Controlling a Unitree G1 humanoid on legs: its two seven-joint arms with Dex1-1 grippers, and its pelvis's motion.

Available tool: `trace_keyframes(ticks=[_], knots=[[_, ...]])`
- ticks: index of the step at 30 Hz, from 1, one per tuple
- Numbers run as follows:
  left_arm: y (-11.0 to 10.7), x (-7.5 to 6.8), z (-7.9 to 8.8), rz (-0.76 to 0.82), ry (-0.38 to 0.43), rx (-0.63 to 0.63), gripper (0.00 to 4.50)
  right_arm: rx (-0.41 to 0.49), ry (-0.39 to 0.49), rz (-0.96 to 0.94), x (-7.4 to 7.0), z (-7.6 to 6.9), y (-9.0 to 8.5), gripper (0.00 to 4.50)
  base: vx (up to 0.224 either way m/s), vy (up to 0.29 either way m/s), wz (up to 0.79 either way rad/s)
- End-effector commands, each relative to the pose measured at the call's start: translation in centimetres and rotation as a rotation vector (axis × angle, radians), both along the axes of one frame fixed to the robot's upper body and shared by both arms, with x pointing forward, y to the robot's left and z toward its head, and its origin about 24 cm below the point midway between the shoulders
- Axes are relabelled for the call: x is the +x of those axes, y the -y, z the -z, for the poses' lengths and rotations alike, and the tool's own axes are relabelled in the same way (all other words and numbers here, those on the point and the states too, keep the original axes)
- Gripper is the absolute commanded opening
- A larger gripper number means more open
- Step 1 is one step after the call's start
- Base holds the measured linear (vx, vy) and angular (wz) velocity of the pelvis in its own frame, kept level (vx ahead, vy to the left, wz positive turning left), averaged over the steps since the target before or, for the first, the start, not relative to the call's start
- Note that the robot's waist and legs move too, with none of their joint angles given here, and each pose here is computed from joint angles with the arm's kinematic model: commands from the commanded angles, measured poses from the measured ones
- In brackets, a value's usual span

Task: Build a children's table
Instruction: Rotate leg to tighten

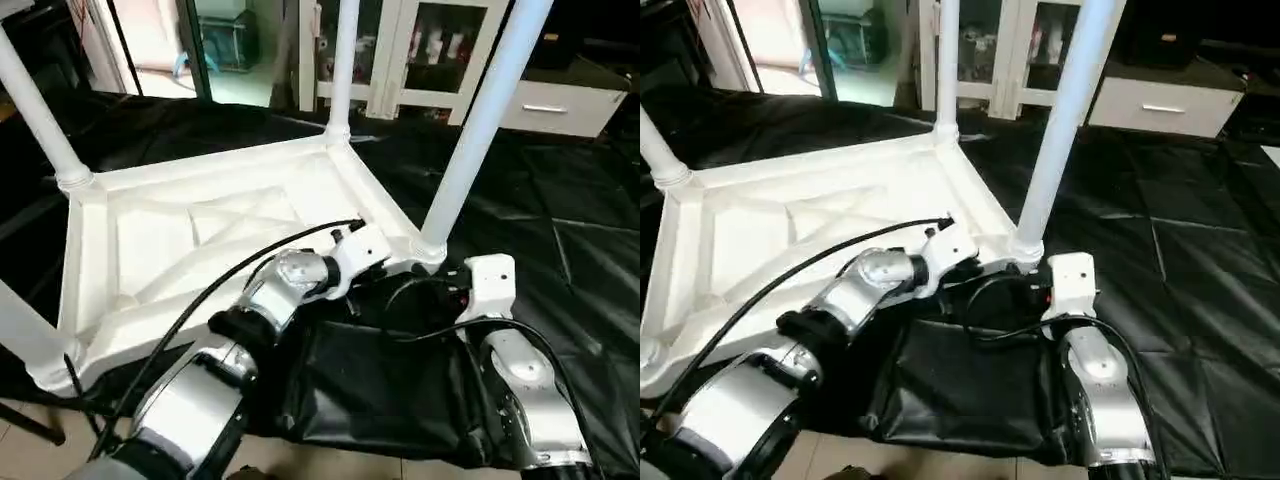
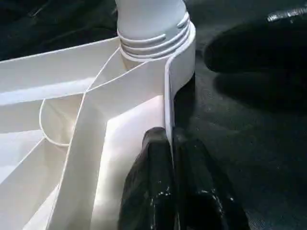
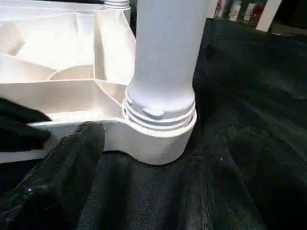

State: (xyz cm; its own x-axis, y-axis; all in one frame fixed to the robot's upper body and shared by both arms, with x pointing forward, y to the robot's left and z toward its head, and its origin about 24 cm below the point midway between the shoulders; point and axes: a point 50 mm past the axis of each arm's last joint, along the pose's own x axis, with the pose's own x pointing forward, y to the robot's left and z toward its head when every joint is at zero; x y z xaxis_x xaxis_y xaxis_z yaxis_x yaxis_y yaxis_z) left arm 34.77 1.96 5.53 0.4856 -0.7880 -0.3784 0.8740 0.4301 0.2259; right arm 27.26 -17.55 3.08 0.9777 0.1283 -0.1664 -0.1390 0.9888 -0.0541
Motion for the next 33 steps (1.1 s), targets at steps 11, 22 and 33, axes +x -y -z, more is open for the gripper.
trace_keyframes(ticks=[11, 22, 33], knots=[[-2.4, 0.7, -1.6, -0.069, 0.005, -0.181, 1.46, 0.021, -0.042, -0.125, -0.2, 0.0, -1.3, 4.5, 0.0, 0.0, 0.0], [-8.8, -4.1, -4.1, 0.06, -0.087, -0.316, 1.71, 0.053, -0.154, -0.364, -0.1, -0.9, -1.7, 4.5, 0.0, 0.0, 0.0], [-10.6, -8.8, -3.8, 0.109, -0.224, -0.235, 1.71, 0.009, -0.311, -0.346, 4.0, 0.5, -2.0, 4.5, 0.0, 0.0, 0.0]])
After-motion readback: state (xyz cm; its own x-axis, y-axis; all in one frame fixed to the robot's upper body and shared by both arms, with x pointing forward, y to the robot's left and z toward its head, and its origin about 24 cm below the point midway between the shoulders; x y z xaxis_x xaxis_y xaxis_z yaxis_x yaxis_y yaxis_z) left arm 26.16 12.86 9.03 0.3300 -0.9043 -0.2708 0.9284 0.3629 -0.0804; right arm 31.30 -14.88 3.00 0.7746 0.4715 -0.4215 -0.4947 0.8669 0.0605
